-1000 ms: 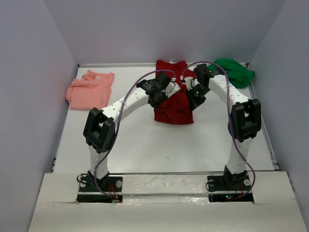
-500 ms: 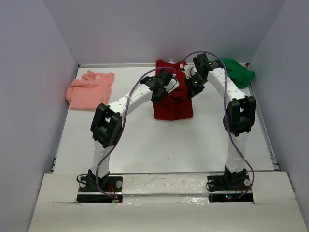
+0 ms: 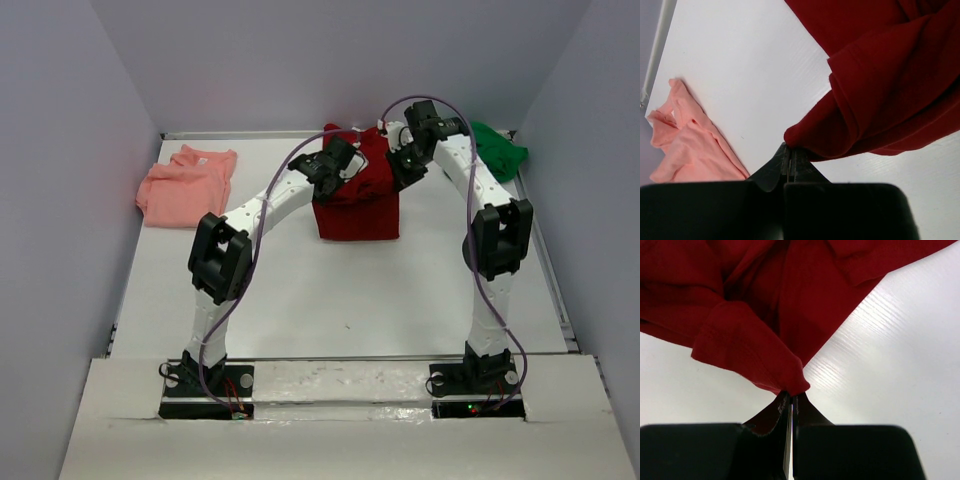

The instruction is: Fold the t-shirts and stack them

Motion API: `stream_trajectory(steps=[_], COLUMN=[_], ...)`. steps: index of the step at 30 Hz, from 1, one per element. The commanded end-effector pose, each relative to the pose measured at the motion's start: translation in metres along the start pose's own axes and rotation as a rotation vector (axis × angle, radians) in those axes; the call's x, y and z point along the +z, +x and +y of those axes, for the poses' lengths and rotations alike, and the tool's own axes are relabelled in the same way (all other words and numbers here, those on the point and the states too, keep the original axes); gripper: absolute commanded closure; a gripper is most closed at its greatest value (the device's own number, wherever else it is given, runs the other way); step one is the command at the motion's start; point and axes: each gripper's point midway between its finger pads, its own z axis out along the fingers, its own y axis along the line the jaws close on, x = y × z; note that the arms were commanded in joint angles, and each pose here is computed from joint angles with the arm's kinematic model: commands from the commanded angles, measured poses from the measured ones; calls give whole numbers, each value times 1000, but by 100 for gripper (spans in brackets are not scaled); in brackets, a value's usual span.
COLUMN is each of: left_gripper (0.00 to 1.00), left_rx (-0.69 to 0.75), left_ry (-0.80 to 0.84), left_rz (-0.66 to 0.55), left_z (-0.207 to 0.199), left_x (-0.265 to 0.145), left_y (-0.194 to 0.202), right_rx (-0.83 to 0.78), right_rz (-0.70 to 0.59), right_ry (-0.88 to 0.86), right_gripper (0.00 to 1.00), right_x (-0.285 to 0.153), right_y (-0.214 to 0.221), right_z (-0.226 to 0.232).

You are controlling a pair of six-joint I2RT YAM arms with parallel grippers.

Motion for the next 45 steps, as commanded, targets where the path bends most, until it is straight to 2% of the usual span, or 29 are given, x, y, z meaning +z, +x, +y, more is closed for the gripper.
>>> stream_trajectory(steps=[1, 24, 45], left_gripper=[100, 100, 100], left_rx=[-18, 7, 35], left_ry=[-67, -193, -253], left_rz=[-57, -92, -93], left_z=[18, 37, 45], left_x=[-6, 49, 93], left_y=[-19, -54, -60], right_rx=[-4, 33, 52], right_rz=[-62, -76, -121], right_ry=[42, 107, 166], right_gripper=[100, 100, 100], right_x=[-4, 48, 83], right_y=[-21, -39, -51], right_z=[-11, -62, -101])
